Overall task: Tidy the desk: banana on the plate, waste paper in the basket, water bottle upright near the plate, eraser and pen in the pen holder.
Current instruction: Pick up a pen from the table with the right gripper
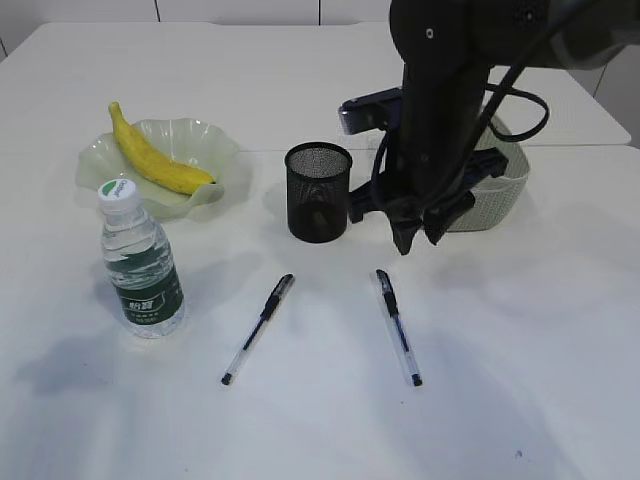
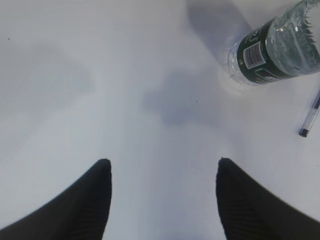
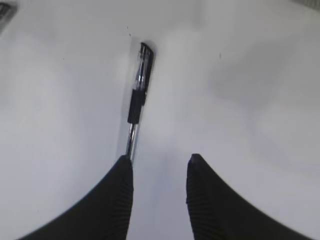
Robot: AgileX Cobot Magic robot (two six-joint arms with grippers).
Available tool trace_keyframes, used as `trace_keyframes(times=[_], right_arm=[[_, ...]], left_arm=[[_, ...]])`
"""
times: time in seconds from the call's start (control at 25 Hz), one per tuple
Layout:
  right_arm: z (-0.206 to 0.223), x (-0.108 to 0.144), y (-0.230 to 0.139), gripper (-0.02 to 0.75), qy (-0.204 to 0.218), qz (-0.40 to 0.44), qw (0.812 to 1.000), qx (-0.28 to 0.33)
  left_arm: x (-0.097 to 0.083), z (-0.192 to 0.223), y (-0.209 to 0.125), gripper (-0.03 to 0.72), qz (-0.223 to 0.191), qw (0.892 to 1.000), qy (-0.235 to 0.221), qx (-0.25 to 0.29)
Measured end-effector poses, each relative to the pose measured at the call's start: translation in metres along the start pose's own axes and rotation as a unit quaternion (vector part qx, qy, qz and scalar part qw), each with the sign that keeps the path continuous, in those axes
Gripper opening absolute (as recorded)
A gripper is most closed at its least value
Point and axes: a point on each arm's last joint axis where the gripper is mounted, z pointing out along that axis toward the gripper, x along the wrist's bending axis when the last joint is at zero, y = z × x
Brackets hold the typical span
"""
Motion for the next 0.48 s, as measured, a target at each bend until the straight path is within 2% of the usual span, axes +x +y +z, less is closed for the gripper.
trace_keyframes(times=[0.16,0.48], right_arm=[[-0.0001,0.0009,0.0045,0.271,0.005,0.002,1.0,-0.025],[-0.0002,0.0001,0.0056,0.272,0.001,0.005,1.0,-0.031]], left_arm=[[0.0,0.0,0.0,0.465,0.0,1.0,0.0,0.0],[0.0,0.0,0.0,0.465,0.0,1.0,0.0,0.0]])
